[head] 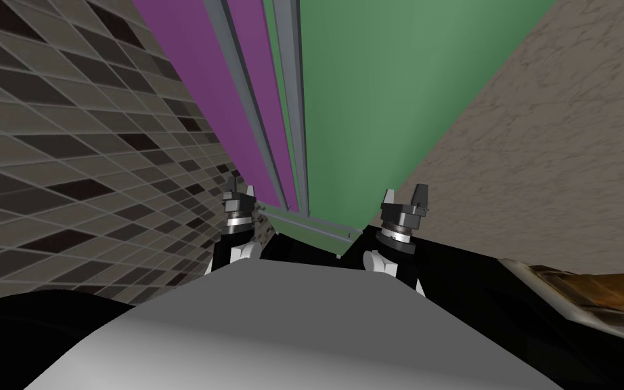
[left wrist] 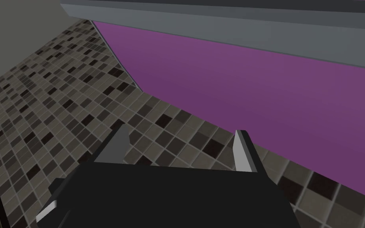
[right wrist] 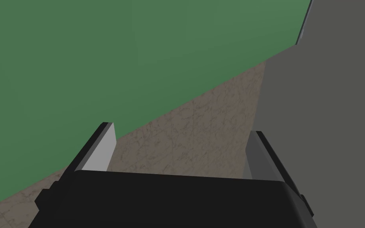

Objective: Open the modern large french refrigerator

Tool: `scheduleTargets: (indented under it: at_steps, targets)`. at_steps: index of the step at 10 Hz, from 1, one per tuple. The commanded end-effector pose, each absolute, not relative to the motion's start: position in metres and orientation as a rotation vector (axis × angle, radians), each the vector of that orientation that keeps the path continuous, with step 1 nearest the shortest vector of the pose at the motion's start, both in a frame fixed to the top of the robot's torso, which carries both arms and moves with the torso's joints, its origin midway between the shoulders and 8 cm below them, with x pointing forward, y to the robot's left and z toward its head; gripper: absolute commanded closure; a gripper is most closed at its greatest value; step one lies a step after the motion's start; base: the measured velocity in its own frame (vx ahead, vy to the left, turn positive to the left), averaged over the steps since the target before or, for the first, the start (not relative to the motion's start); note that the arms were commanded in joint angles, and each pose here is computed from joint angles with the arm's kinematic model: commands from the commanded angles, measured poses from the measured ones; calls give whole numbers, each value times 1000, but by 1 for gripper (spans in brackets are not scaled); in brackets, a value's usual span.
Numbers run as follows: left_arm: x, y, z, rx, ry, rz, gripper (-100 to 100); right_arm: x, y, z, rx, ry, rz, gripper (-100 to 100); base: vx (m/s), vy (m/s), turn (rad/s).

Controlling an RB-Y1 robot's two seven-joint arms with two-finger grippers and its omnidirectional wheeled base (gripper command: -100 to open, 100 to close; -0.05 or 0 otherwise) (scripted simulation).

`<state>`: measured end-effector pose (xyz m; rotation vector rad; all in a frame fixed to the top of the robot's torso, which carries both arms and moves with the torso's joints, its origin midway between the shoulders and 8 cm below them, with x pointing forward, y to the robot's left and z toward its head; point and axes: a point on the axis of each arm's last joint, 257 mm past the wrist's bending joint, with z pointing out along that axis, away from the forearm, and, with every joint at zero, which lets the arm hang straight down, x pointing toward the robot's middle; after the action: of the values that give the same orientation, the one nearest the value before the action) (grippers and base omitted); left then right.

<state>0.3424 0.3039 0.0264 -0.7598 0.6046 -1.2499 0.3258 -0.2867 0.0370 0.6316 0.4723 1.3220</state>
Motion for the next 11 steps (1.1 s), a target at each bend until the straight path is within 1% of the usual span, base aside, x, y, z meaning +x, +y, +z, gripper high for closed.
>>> scheduleTargets:
  at_steps: [1, 3, 4, 11]
  targets:
    - [342, 304, 26, -760, 605, -1250, 0, 326, -287, 37, 632, 472, 1322, 0, 0, 0, 0]
    - [342, 304, 26, -760, 605, -1250, 0, 326, -287, 37, 632, 472, 1322, 0, 0, 0, 0]
    - [345, 301, 25, -733, 638, -1245, -100, 326, -287, 37, 631, 472, 1322, 0, 6, -6, -10]
    - [362, 302, -2, -612, 783, -1155, -100, 326, -287, 37, 632, 473, 1322, 0, 4, -36, -24]
